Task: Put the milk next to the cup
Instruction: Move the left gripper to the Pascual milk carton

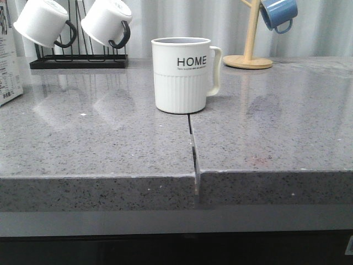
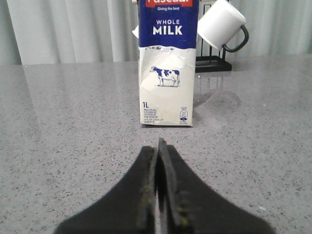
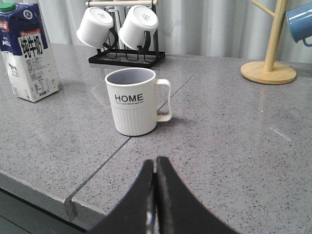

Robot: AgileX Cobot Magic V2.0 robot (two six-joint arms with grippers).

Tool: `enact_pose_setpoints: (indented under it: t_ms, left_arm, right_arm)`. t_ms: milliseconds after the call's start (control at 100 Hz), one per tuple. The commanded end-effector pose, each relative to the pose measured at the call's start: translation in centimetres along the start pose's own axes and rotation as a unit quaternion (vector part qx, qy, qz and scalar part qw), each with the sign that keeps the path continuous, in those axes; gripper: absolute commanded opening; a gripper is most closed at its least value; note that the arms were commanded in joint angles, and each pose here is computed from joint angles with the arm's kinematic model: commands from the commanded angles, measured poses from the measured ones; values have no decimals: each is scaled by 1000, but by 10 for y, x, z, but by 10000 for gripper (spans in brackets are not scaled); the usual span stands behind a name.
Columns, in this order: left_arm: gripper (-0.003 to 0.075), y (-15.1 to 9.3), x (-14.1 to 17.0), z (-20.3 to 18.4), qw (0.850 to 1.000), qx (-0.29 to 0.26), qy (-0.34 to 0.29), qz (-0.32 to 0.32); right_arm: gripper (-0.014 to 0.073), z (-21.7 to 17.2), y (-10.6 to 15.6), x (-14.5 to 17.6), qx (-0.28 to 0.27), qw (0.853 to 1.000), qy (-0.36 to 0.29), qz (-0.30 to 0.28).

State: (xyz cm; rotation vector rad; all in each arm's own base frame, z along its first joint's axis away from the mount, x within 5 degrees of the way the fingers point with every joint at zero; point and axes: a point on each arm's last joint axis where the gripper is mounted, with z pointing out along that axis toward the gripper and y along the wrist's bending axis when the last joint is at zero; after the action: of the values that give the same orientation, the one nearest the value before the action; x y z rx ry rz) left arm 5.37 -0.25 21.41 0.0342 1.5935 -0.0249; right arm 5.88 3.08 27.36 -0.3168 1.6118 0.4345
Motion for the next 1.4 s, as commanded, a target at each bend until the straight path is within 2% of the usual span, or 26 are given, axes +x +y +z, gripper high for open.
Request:
enact_pose_setpoints:
  t_ms: [0, 240, 310, 400, 450, 540, 590, 710, 910, 990, 1390]
  left_arm:
    - [-21, 0, -33, -7, 999, -2, -40, 12]
    - [-16, 1, -73, 9, 1000, -2, 13, 21]
    - [31, 1, -81, 17, 999, -1, 25, 21]
    - [197, 1, -88, 27, 999, -1, 41, 21]
    - [338, 1, -90, 32, 999, -1, 49, 21]
    - [640, 2, -92, 43, 999, -1, 49, 21]
    - [723, 2, -92, 48, 999, -2, 50, 20]
    - [638, 2, -92, 61, 999, -3, 45, 14]
    - [639, 3, -93, 82, 1000, -8, 21, 1]
    - [639, 4, -92, 90, 999, -13, 17, -24]
    - [639, 4, -103, 141, 998, -15, 50, -46]
  right_arm:
    - [-69, -2, 1, -14, -1, 999, -43, -7]
    - [-69, -2, 1, -14, -1, 999, -43, -7]
    - [-69, -2, 1, -14, -1, 999, -43, -7]
    - [-69, -2, 1, -14, -1, 999, -43, -7]
    - [-69, -2, 1, -14, -1, 999, -43, -7]
    - [-69, -2, 1, -14, -1, 999, -43, -7]
    - [-69, -2, 1, -14, -1, 999, -43, -7]
    - [-69, -2, 1, -14, -1, 999, -43, -7]
    - [-69, -2, 1, -14, -1, 999, -43, -7]
    - [-69, -2, 1, -14, -1, 999, -43, -7]
    - [-69, -2, 1, -14, -1, 999, -43, -7]
